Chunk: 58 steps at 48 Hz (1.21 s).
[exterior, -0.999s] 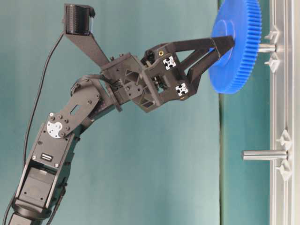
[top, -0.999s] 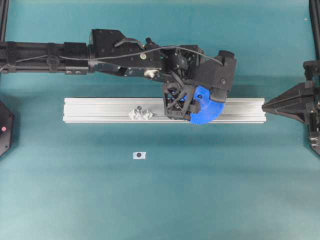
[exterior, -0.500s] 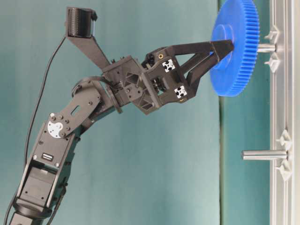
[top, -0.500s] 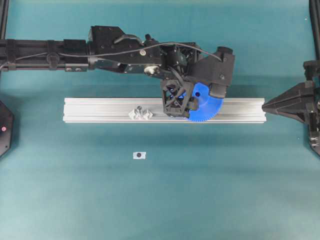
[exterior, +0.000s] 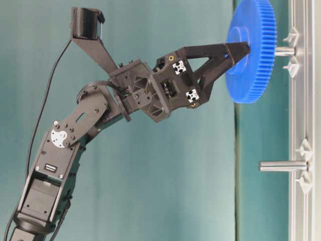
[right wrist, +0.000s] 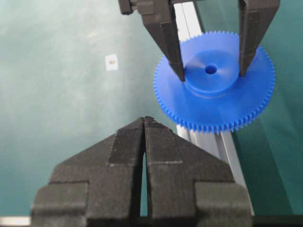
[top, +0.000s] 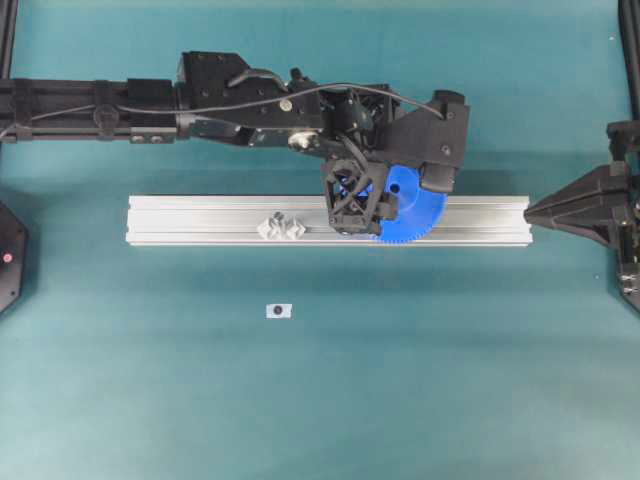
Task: Find the location of the shaft and insert the large gear.
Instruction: 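Align the gear's center hole above the right metal shaft, then lower the gear onto the shaft and open the left gripper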
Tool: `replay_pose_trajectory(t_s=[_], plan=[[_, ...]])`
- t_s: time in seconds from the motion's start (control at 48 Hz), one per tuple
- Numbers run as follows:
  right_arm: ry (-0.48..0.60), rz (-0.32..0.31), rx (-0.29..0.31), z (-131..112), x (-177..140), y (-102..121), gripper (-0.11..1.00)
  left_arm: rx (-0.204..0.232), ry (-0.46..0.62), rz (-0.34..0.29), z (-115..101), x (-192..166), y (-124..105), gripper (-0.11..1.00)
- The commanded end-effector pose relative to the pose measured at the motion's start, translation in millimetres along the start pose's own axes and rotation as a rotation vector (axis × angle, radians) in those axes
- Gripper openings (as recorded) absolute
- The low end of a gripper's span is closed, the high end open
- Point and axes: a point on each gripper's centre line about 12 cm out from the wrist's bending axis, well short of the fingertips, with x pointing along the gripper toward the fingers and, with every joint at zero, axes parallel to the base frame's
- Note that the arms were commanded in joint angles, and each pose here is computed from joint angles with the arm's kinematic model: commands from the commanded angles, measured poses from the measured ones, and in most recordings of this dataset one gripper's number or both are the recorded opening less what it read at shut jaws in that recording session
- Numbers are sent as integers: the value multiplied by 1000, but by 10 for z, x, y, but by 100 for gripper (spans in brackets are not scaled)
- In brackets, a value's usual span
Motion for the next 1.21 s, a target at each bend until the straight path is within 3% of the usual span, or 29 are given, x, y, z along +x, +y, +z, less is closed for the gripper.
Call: replay_pose_trajectory(t_s=[0.0, 0.208, 0.874, 1.187], plan=[[-16, 1, 5, 58, 0, 7, 2, 7, -46, 14, 139, -135, 10, 72], [-14, 0, 5, 56, 0, 7, 2, 22, -67, 10, 200, -150, -64, 82], [-17, 1, 5, 64, -4, 9, 2, 28, -129, 22, 427, -296, -43, 87], [-18, 3, 3, 69, -6, 13, 2, 29, -127, 23, 422, -304, -43, 87]])
